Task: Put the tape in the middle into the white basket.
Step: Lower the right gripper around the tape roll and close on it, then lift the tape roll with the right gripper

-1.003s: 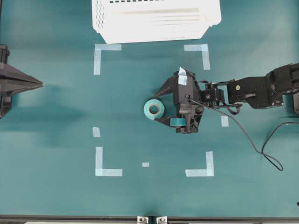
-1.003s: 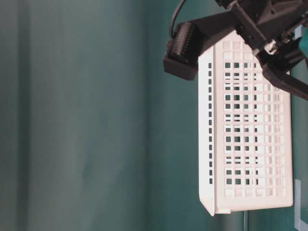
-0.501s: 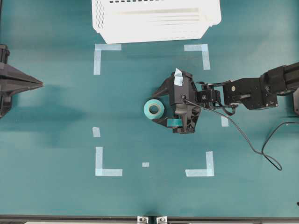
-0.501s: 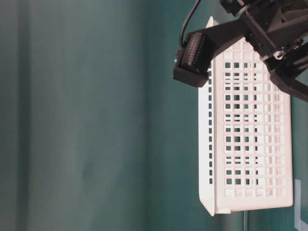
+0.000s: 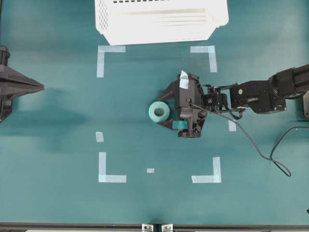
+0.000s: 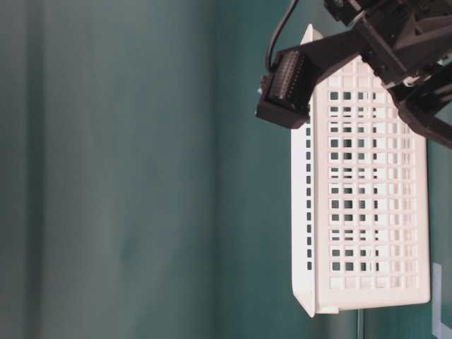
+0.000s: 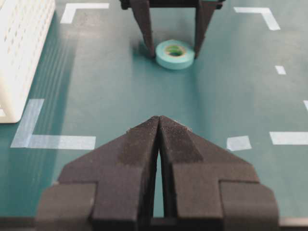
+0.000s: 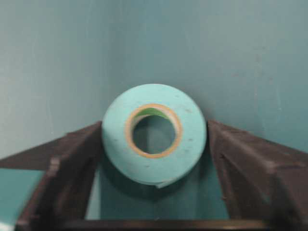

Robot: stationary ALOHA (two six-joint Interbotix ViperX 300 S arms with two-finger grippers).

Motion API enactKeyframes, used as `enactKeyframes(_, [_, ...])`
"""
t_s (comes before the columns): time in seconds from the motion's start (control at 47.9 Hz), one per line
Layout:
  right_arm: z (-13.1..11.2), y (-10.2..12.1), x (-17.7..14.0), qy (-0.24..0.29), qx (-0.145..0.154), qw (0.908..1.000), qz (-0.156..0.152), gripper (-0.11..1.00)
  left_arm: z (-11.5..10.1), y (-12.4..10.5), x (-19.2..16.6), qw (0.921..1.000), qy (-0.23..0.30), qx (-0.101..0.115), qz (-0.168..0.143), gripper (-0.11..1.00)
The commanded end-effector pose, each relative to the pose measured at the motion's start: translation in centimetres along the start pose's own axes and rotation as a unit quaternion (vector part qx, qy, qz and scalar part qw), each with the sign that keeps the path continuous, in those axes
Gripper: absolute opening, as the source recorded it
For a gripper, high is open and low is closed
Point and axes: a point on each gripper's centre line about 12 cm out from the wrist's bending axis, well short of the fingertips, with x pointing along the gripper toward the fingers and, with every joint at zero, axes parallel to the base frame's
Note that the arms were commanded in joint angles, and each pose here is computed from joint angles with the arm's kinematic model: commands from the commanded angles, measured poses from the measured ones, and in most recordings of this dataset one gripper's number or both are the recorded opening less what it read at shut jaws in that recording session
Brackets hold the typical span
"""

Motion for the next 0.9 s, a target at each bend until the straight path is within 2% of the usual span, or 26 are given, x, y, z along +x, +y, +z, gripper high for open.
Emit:
enactKeyframes(0.0, [1.1,0.4,-0.2,-0.008,-0.001,1.0000,0.004,0.73,0.5,0.0,0.0,1.0000,-0.005,0.000,0.000,-0.11])
enactKeyframes(0.042, [1.4,0.5,-0.3,-0.012,-0.001,0.9999,0.005,0.68,0.4,0.0,0.0,1.0000,-0.005,0.000,0.000,-0.11])
enactKeyframes(0.418, [4.7,1.4,-2.8,-0.048,-0.002,0.9987,0.016,0.68,0.5,0.0,0.0,1.0000,-0.005,0.000,0.000,-0.11])
enactKeyframes(0.878, [7.8,2.3,-6.5,-0.056,-0.002,0.9982,0.020,0.68,0.5,0.0,0.0,1.0000,-0.005,0.000,0.000,-0.11])
